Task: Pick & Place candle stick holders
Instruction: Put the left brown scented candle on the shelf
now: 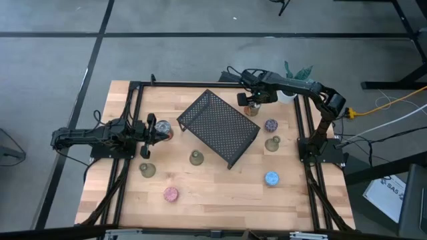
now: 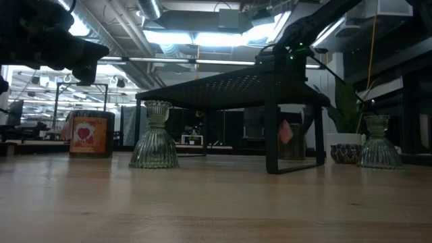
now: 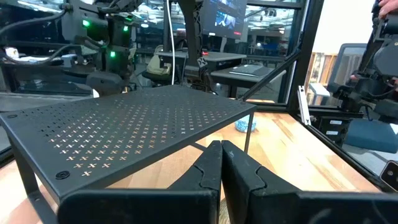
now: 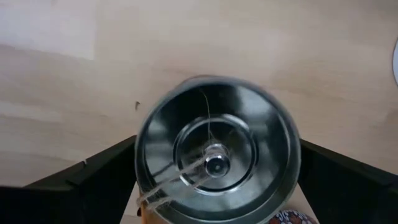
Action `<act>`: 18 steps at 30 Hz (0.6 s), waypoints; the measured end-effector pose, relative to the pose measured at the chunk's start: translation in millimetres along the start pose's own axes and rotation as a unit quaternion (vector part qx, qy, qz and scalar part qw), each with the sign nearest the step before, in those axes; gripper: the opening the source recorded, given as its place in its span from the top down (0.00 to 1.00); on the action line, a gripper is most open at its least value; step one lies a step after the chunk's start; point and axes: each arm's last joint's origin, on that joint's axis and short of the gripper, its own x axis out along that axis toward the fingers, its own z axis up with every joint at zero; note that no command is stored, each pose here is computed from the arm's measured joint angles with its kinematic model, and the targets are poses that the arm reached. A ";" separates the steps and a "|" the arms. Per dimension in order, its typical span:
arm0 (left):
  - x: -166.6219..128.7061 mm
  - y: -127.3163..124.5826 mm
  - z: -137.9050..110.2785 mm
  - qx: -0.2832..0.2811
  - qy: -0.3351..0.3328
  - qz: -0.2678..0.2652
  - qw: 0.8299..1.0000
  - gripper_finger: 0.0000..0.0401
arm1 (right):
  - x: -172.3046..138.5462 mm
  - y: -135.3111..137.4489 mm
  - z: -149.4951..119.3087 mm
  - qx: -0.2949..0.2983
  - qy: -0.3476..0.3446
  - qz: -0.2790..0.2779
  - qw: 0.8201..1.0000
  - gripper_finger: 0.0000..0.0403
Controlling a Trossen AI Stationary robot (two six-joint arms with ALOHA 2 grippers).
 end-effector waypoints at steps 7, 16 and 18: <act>0.0 0.0 0.0 0.000 0.000 0.000 1.000 1.00 | 1.4 0.2 -0.9 -0.001 -0.003 -0.003 1.000 0.01; 0.0 0.0 0.0 0.000 0.000 0.000 1.000 1.00 | 1.4 0.9 -0.2 -0.001 -0.008 0.000 1.000 0.05; 0.0 0.0 0.1 0.000 0.000 0.000 1.000 1.00 | 1.4 0.9 -0.2 -0.001 -0.008 0.000 1.000 0.07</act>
